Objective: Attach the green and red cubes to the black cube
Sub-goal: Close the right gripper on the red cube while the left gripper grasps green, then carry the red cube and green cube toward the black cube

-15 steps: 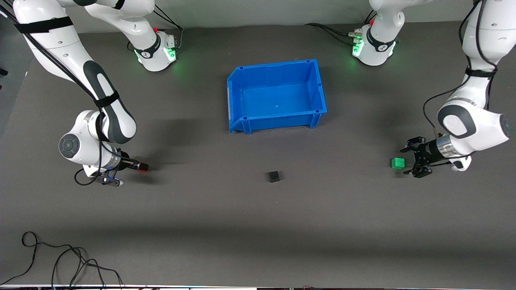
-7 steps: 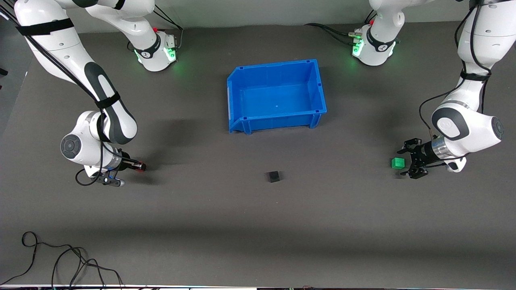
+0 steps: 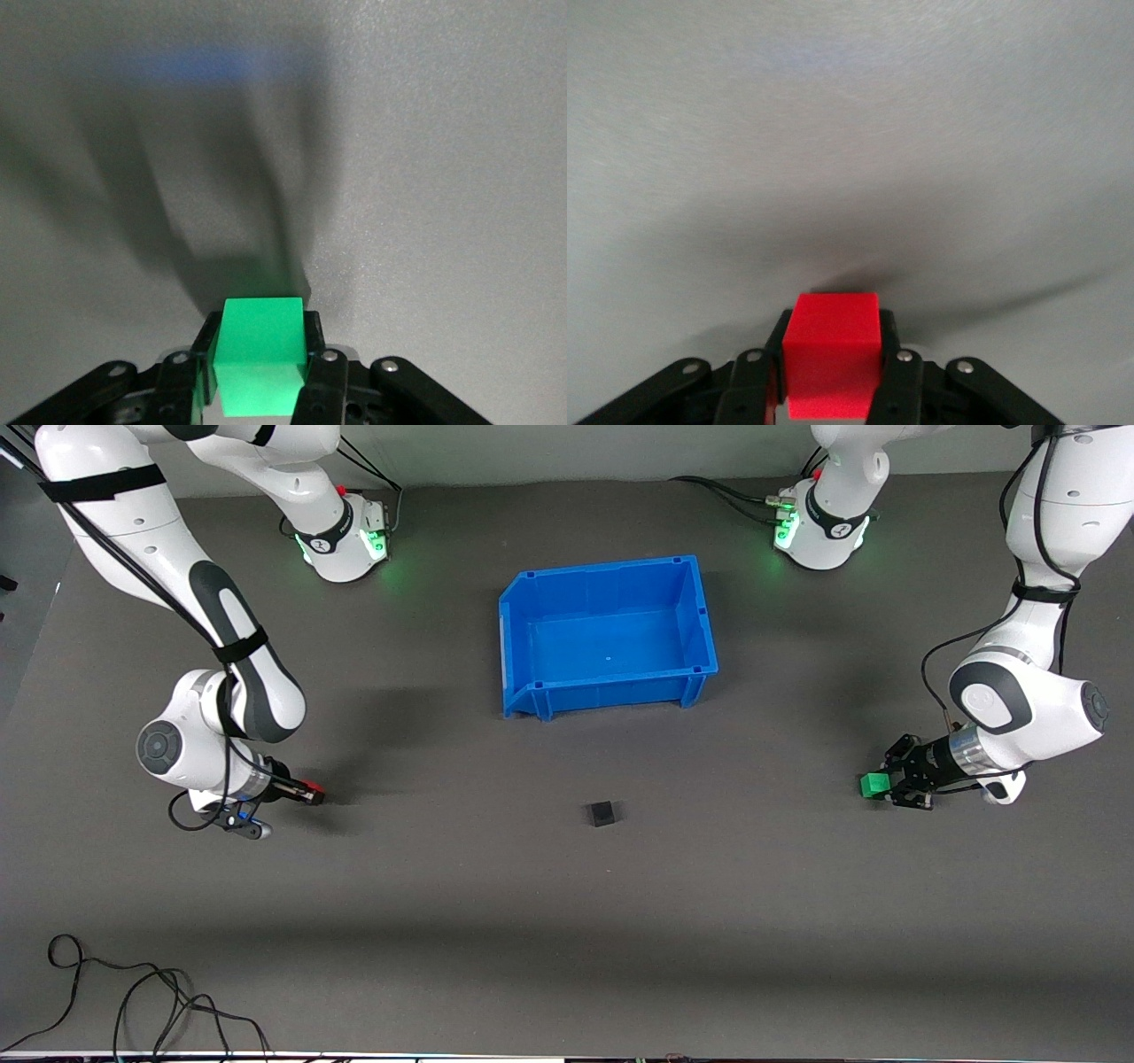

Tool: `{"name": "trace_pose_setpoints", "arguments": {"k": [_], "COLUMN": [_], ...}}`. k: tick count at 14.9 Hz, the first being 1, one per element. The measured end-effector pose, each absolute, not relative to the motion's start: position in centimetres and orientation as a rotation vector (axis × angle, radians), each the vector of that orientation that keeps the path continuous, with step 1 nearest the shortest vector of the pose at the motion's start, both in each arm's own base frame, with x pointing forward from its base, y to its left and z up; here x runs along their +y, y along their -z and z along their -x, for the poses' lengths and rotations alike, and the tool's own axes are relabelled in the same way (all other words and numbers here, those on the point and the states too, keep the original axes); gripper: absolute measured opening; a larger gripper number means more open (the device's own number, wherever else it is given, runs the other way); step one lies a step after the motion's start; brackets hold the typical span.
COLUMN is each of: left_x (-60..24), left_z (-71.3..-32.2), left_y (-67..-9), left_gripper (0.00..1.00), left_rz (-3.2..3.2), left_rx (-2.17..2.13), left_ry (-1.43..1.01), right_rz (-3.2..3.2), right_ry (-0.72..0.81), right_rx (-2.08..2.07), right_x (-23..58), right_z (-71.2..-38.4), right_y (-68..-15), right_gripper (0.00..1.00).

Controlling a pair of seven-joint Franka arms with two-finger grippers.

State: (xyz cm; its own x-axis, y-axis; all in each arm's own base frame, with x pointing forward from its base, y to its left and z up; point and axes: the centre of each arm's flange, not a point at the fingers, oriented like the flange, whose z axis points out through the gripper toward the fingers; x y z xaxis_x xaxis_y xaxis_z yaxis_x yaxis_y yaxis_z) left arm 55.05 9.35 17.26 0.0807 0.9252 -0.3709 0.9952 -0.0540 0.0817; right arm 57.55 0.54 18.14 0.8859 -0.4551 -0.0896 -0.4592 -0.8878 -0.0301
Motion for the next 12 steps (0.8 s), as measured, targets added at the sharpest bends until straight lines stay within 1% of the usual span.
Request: {"name": "trace_pose_setpoints", "arguments": {"k": [4,6,8,10,12], "left_x": [9.4,8.9,7.7,4.8,0.1], "left_z": [-56.2,-57.9,-60.1,-62.2,-63.3], "left_y": [-18.4,-20.8,-24.3,-27.5,-28.9], "left_gripper": [0.37,0.37,0.37,0.37,0.37], "left_rz": [-2.019,-1.972,-1.953,-1.924,-1.894], "left_rx": [1.927,1.936,1.979,2.062,2.115], "left_ry": [0.297,0.356,0.420,0.437,0.450], "right_rz": [2.890,2.803,2.708,2.617,2.548], "right_ry": [-0.062,-0.030,-0.002,0.018,0.030], "right_rx": [1.073,1.250,1.405,1.527,1.605], "right_x": [8.1,11.7,15.4,18.9,21.9], "right_z": [-59.1,-60.3,-61.8,-63.1,-64.1], "right_y": [-20.0,-20.8,-21.1,-21.0,-20.7], "right_gripper": [0.40,0.40,0.40,0.40,0.40]}}
